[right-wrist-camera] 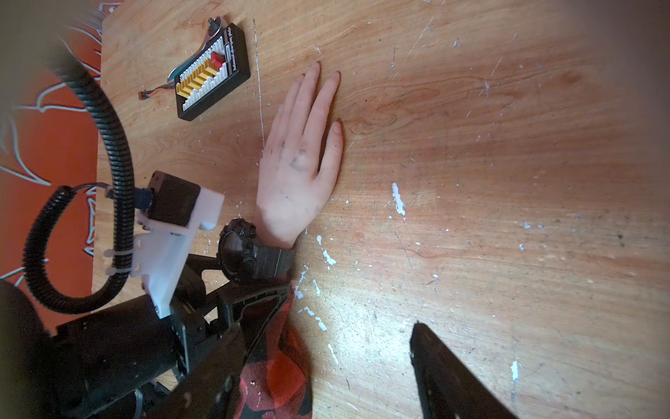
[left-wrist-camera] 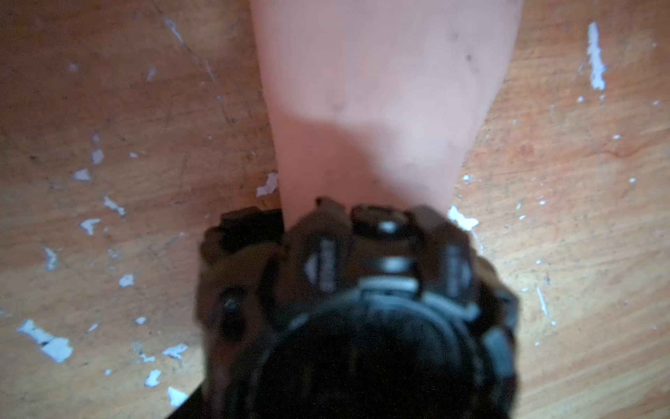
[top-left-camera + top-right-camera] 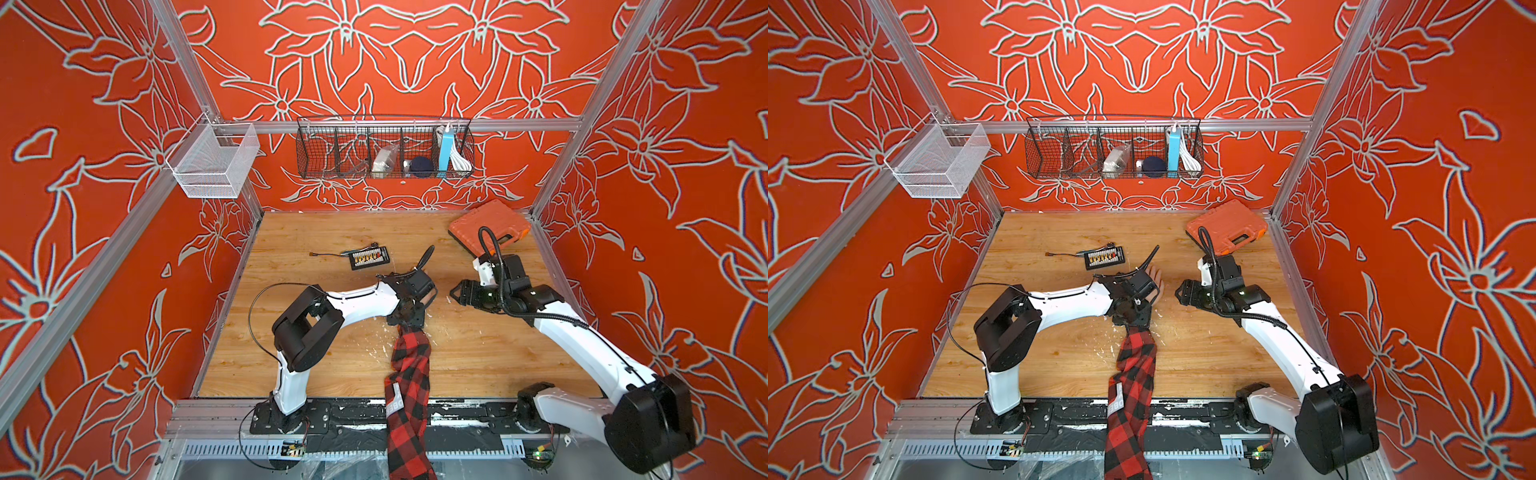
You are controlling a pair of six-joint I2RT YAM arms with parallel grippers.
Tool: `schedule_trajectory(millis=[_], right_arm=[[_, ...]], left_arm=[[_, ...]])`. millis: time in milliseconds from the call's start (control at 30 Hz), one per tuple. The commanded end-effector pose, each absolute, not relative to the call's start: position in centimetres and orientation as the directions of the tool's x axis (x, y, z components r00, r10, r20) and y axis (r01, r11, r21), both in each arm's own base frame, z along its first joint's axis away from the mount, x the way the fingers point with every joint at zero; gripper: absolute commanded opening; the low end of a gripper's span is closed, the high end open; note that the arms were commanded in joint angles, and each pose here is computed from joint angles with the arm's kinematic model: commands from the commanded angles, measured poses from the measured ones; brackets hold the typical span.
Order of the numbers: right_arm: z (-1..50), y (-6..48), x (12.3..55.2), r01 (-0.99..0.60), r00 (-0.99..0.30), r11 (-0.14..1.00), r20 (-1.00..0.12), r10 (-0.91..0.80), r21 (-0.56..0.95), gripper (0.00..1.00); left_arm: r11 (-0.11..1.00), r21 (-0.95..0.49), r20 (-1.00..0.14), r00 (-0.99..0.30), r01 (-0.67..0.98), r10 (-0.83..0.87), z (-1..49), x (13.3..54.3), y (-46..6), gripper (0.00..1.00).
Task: Take off the watch
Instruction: Adjust the hand at the center of the board.
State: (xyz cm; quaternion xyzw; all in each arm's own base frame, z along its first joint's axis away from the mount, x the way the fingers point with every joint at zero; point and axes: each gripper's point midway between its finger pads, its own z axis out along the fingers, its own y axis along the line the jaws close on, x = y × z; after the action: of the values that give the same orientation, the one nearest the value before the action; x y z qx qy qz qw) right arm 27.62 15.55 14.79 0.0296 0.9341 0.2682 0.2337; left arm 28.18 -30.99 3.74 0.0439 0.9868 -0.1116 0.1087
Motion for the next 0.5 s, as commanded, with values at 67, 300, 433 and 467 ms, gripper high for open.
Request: schedule_trajectory(millis=[67,300,433,467], right_arm=[[15.0,15.6,27.5,-0.063,-0.889,0.849,-0.416,0.192,0.525,0.75],[14.7,17.4,27.5,-0.067,-0.903,0.784,-0.372,0.215,0.617,0.78],[14.5,18.7,27.5,-0.067,-0.917,0.743,-0.335,0.217,0.665,0.83],[14.4,18.9,27.6,-0.059,-0.92,0.738,-0.324,0.221,0.672,0.83]], left_arm=[[0.963,-0.239,-0.232,-0.97,0.129,0.072,4.0,28.1,-31.6,0.5],[0.921,-0.336,-0.322,-0.943,0.197,0.085,6.6,28.3,-32.7,0.37],[0.864,-0.437,-0.397,-0.915,0.252,0.067,9.2,28.2,-33.8,0.34],[0.849,-0.454,-0.414,-0.908,0.269,0.066,9.8,28.1,-34.0,0.34]])
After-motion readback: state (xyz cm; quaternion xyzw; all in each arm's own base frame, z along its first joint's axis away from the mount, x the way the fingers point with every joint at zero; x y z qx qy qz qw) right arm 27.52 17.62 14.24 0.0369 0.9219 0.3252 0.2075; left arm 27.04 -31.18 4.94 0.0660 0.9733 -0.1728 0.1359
